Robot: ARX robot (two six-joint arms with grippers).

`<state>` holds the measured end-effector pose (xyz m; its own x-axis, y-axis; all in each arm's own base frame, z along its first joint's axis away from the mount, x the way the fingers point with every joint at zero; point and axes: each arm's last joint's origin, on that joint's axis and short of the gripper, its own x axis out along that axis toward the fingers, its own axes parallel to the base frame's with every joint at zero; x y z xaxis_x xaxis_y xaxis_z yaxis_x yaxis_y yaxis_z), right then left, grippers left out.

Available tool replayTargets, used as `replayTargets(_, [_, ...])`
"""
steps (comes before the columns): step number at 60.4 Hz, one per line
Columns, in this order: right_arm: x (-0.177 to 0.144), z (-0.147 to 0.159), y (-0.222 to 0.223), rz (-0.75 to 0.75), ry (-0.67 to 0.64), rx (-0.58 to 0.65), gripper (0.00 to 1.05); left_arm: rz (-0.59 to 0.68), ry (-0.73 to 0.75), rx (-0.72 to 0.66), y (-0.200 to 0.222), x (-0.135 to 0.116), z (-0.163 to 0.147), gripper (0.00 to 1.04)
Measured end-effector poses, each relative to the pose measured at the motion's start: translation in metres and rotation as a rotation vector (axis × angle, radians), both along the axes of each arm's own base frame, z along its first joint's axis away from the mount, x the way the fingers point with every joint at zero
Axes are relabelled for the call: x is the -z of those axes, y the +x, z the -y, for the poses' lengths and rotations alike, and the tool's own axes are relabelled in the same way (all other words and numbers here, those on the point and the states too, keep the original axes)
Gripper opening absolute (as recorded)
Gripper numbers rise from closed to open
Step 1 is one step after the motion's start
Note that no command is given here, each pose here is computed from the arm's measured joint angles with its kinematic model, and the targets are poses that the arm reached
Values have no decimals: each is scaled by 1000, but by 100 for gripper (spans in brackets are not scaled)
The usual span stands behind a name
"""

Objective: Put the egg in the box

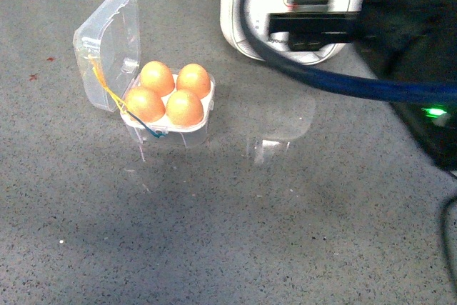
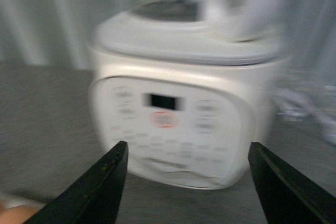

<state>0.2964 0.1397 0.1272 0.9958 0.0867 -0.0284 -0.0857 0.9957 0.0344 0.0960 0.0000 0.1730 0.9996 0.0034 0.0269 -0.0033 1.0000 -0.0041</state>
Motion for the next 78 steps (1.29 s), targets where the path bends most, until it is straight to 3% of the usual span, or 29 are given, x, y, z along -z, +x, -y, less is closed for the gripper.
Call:
replayTargets(9, [-14, 46, -32, 29, -19, 86, 41, 0, 0, 2, 0, 0, 0, 98])
replayTargets(17, [-16, 77, -65, 12, -35, 77, 10, 0, 0, 3, 0, 0, 0, 98])
replayTargets(20, [-18, 84, -73, 13, -39, 70, 3, 0, 0, 3, 0, 0, 0, 98])
replayTargets(43, [-34, 118, -121, 14, -36, 78, 3, 0, 0, 3, 0, 0, 0, 98])
replayTargets(78, [-37, 139, -158, 21, -33, 85, 3, 0, 0, 3, 0, 0, 0, 98])
